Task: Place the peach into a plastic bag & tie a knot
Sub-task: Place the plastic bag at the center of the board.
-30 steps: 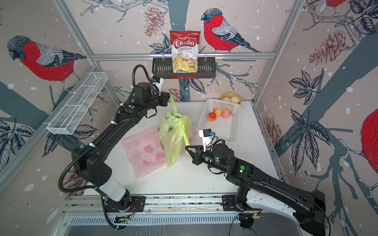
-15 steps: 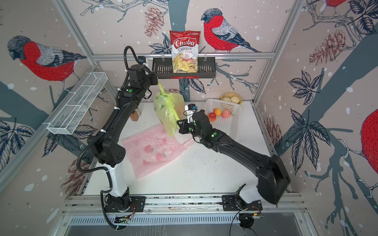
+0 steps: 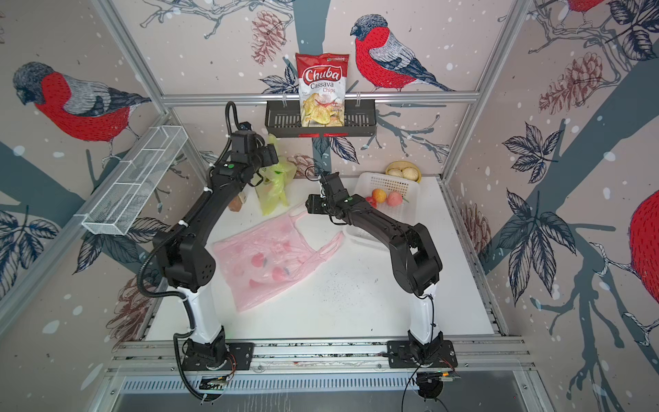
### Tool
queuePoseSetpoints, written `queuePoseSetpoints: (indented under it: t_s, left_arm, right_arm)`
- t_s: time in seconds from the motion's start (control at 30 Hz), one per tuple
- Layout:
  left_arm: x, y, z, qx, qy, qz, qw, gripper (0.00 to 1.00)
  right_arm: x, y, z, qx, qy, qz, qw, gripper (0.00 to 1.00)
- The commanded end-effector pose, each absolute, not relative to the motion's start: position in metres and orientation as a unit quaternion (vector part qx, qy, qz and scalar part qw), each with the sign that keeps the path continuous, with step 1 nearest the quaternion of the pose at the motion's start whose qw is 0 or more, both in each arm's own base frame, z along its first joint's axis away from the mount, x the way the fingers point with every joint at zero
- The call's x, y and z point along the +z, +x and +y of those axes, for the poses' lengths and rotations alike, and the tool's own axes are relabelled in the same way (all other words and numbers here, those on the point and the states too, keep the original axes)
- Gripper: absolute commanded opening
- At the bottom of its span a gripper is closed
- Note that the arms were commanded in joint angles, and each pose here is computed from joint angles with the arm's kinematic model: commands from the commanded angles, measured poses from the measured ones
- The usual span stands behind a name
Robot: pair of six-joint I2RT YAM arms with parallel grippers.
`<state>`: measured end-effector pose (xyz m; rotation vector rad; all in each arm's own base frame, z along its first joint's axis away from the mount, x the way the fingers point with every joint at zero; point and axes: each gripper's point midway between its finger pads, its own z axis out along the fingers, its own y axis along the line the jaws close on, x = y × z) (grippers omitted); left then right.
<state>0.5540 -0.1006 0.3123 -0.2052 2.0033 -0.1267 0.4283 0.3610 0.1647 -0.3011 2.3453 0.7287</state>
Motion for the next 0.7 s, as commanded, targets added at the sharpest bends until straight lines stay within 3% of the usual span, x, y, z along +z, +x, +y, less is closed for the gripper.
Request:
queuePoseSetpoints:
  t_s: [0.0,0.1,0.13,0.33,0.4,0.53,0.67]
  left_arm:
    - [0.326,0.535,-0.101,-0.085,-0.114,0.813,0.565,0.91]
    - [0.303,0.526,-0.095,-0.066,-0.113,0.829,0.543,0.93]
    - [0.294,0.525,-0.096,-0.063,-0.107,0.838,0.531,0.99]
    - [0.279,0.507,-0.092,-0.045,-0.099,0.858,0.502,0.99]
    - [0.287,0.491,-0.092,-0.049,-0.093,0.851,0.514,0.97]
    - [0.265,0.456,-0.119,-0.072,-0.054,0.869,0.487,0.80]
    - [0.201,0.423,-0.163,-0.109,-0.010,0.901,0.420,0.81]
  right_arm:
    - [0.162,0.420,0.356,0.273,-0.129,0.896,0.325,0.64]
    - [0.149,0.409,0.357,0.267,-0.142,0.901,0.310,0.64]
    - [0.146,0.404,0.358,0.264,-0.149,0.902,0.307,0.66]
    - [0.123,0.382,0.367,0.254,-0.174,0.907,0.287,0.72]
    - [0.112,0.377,0.367,0.254,-0.176,0.911,0.273,0.64]
    - [0.086,0.366,0.374,0.246,-0.186,0.919,0.247,0.51]
    - [0.062,0.349,0.386,0.233,-0.202,0.924,0.228,0.45]
